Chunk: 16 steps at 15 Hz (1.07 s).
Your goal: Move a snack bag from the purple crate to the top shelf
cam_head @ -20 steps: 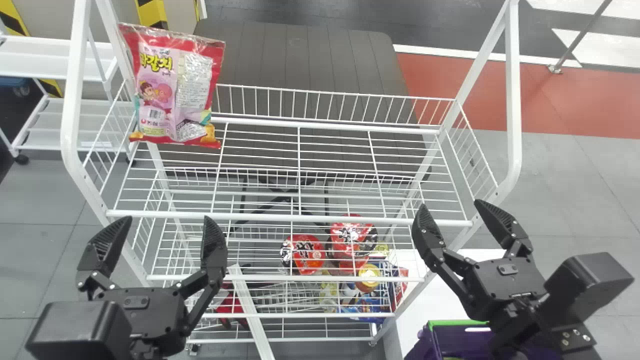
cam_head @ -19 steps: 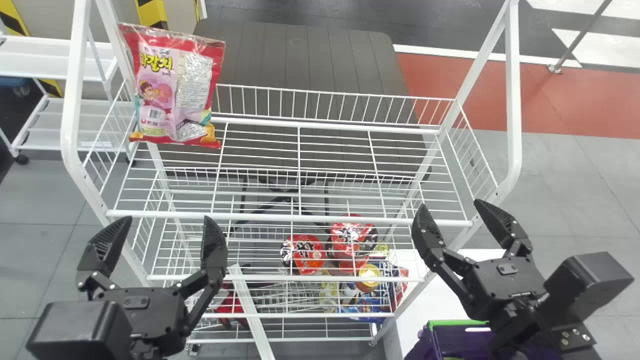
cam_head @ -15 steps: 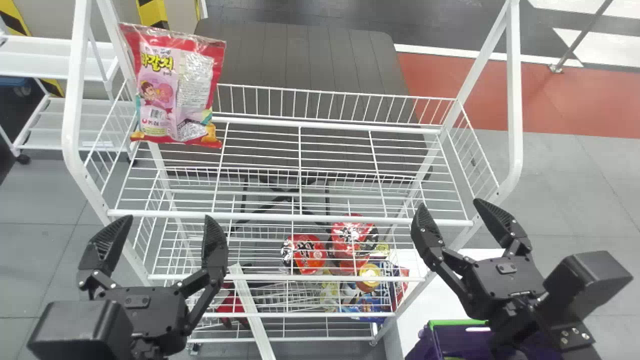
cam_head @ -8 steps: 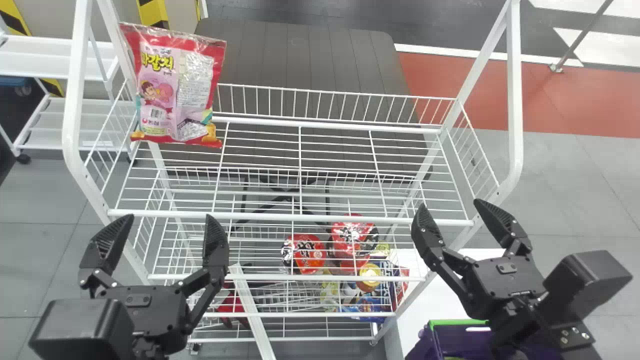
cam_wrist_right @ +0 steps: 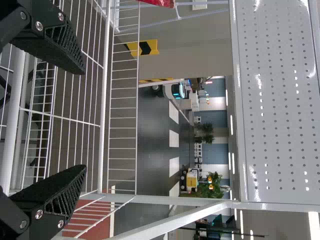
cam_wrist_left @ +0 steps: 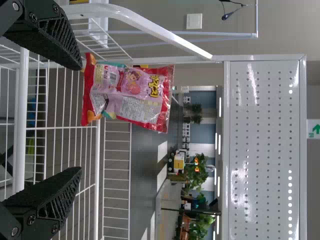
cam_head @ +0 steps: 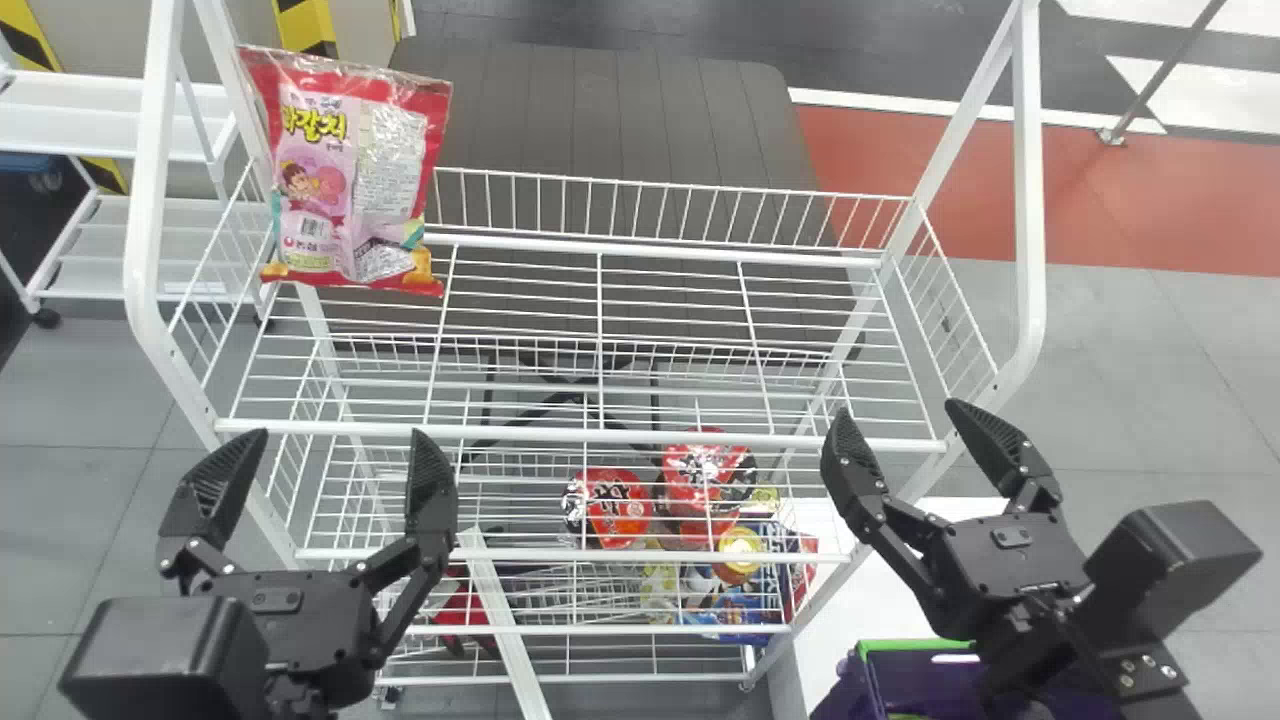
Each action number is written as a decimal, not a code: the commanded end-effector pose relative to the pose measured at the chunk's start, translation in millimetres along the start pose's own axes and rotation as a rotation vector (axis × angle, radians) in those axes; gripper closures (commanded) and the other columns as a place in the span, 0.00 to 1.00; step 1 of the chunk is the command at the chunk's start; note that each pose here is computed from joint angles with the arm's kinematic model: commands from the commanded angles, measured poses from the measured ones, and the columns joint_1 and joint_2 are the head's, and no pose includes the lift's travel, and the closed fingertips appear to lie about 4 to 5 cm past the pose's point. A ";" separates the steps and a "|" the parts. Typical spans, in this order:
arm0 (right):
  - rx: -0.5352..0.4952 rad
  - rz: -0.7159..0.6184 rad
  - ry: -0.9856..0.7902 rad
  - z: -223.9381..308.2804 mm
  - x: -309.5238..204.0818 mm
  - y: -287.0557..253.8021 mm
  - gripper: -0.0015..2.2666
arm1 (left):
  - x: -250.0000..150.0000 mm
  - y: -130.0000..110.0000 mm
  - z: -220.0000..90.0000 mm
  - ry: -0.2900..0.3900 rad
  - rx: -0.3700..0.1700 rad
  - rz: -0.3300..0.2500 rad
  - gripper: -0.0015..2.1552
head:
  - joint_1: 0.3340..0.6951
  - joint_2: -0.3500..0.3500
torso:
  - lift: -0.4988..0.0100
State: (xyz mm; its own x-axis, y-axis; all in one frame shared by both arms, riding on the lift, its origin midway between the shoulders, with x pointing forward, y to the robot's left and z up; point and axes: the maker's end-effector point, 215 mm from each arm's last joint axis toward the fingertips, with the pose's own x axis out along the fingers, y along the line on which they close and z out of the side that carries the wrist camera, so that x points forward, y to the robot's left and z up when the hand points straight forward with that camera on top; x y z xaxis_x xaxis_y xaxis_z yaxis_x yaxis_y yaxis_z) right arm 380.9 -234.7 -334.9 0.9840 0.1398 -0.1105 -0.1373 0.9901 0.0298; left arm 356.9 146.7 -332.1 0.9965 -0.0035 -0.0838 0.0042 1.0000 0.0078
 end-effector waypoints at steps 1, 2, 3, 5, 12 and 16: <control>0.007 0.004 0.021 -4.9 0.2 1.6 0.07 | 0.5 -0.2 0.7 -0.002 0.000 -0.001 0.05 | 1.00 0.30 | 0.96; 0.012 0.006 0.019 -4.0 0.2 2.2 0.07 | 0.5 -0.2 0.7 -0.002 0.000 -0.001 0.05 | 1.00 0.30 | 0.96; 0.005 0.013 0.011 -2.2 0.2 3.9 0.07 | 0.5 -0.5 0.7 -0.002 0.000 -0.003 0.05 | 1.00 0.31 | 0.95; 0.005 0.013 0.005 -0.4 0.3 3.9 0.07 | 0.5 -0.5 0.7 0.000 0.001 -0.002 0.05 | 1.00 0.31 | 0.93; 0.005 0.013 0.009 -1.2 1.6 3.7 0.07 | 2.7 -1.2 0.7 -0.001 -0.002 -0.006 0.05 | 1.00 0.31 | 0.88; 0.007 0.015 0.010 -2.2 1.9 3.8 0.07 | 2.6 -1.2 -0.2 0.001 -0.003 -0.006 0.05 | 1.00 0.31 | 0.85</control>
State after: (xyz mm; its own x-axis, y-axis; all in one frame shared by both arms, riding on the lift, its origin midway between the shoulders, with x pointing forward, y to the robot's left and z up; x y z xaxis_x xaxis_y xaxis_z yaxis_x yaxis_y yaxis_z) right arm 381.9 -230.9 -336.7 0.9807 0.1543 -0.1201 -0.1509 0.9878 0.0373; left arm 359.4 145.5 -332.3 0.9964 -0.0092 -0.0847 0.0097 0.9999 0.0052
